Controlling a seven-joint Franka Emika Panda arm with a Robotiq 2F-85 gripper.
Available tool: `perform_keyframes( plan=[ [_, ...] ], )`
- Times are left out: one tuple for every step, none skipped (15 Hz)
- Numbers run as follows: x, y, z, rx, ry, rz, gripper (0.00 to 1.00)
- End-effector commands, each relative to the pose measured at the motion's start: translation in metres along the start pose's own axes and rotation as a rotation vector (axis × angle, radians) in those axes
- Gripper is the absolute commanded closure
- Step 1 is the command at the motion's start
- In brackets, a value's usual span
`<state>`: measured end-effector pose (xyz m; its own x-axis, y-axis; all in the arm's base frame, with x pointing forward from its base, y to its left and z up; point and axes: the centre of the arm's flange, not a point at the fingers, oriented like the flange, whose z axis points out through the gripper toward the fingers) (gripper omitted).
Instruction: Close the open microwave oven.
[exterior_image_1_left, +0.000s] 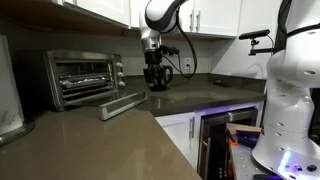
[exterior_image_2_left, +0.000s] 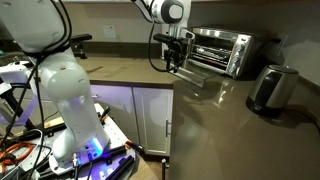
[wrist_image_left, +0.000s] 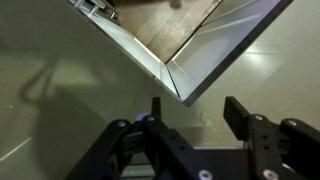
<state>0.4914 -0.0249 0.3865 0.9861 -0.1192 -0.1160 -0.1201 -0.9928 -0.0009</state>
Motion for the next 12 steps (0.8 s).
perform_keyframes(
  plan=[
    [0.01, 0.009, 0.005, -0.042, 0.042, 0.039, 0.64],
    [0.013, 0.013, 0.006, -0.048, 0.054, 0.043, 0.7],
    [0.018, 0.017, 0.007, -0.051, 0.061, 0.044, 0.77],
    [0.022, 0.021, 0.009, -0.057, 0.071, 0.042, 0.83],
    [0.028, 0.025, 0.01, -0.062, 0.079, 0.039, 0.9],
    [0.033, 0.027, 0.012, -0.071, 0.085, 0.035, 0.96],
    [0.039, 0.029, 0.013, -0.078, 0.093, 0.029, 0.99],
    [0.046, 0.029, 0.014, -0.091, 0.101, 0.019, 1.0],
    [0.053, 0.03, 0.013, -0.104, 0.112, 0.009, 1.0],
    [0.061, 0.032, 0.012, -0.111, 0.12, -0.002, 1.0],
    [0.067, 0.033, 0.011, -0.119, 0.129, -0.008, 1.0],
    [0.074, 0.034, 0.009, -0.123, 0.138, -0.014, 1.0]
  ],
)
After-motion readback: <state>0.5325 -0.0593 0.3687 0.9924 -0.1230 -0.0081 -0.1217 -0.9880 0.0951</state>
